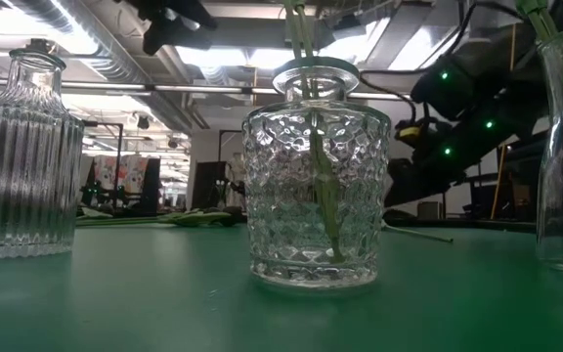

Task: Sort flowers into vase by color
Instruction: Put the white tulip into the middle transparent vase

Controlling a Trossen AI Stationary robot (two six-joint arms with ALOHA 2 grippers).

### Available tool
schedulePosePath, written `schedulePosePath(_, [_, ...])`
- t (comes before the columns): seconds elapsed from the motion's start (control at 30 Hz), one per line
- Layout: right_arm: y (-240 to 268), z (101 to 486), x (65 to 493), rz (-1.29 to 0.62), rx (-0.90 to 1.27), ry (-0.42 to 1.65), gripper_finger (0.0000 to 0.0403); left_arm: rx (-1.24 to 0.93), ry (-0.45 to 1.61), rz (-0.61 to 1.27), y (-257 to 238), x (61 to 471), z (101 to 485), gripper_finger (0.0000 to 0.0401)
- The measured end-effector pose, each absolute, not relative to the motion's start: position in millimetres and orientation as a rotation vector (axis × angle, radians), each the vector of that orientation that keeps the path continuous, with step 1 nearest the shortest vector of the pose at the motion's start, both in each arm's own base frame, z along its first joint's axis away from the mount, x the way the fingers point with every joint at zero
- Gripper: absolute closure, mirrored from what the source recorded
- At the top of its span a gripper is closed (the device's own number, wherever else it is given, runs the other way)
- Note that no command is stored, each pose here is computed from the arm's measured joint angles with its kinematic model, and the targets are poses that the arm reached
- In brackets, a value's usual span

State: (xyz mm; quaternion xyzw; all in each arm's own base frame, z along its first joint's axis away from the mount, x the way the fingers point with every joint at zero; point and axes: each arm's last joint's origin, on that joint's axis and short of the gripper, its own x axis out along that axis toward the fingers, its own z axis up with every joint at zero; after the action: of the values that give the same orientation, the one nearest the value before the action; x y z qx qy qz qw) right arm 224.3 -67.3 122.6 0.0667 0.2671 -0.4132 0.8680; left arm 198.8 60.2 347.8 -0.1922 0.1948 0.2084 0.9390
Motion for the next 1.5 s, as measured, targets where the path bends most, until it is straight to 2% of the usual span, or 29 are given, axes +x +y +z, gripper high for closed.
schedulePosePath(0.47, [-79, 97, 252, -0.917, 0.167, 0.656, 0.0206, -0.357, 0.440, 0.427, 60, 197, 345, 0.0201])
schedulePosePath(0.6, [-78, 92, 249, -0.946, 0.252, 0.680, 0.0248, -0.358, 0.457, 0.429, 60, 196, 343, 0.0201])
schedulePosePath(0.83, [-76, 91, 249, -0.864, 0.242, 0.727, 0.0388, -0.349, 0.472, 0.429, 60, 196, 342, 0.0201])
schedulePosePath(0.97, [-76, 95, 250, -0.840, 0.254, 0.705, 0.0380, -0.349, 0.471, 0.429, 60, 196, 342, 0.0201])
schedulePosePath(1.1, [-75, 109, 249, -0.806, 0.243, 0.660, 0.0397, -0.357, 0.470, 0.431, 60, 196, 342, 0.0201])
schedulePosePath(1.27, [-76, 148, 246, -0.845, 0.214, 0.485, 0.0397, -0.361, 0.467, 0.432, 60, 196, 342, 0.0201])
schedulePosePath(1.5, [-74, 228, 225, -0.891, 0.112, 0.098, 0.0400, -0.360, 0.456, 0.430, 60, 196, 343, 0.0201])
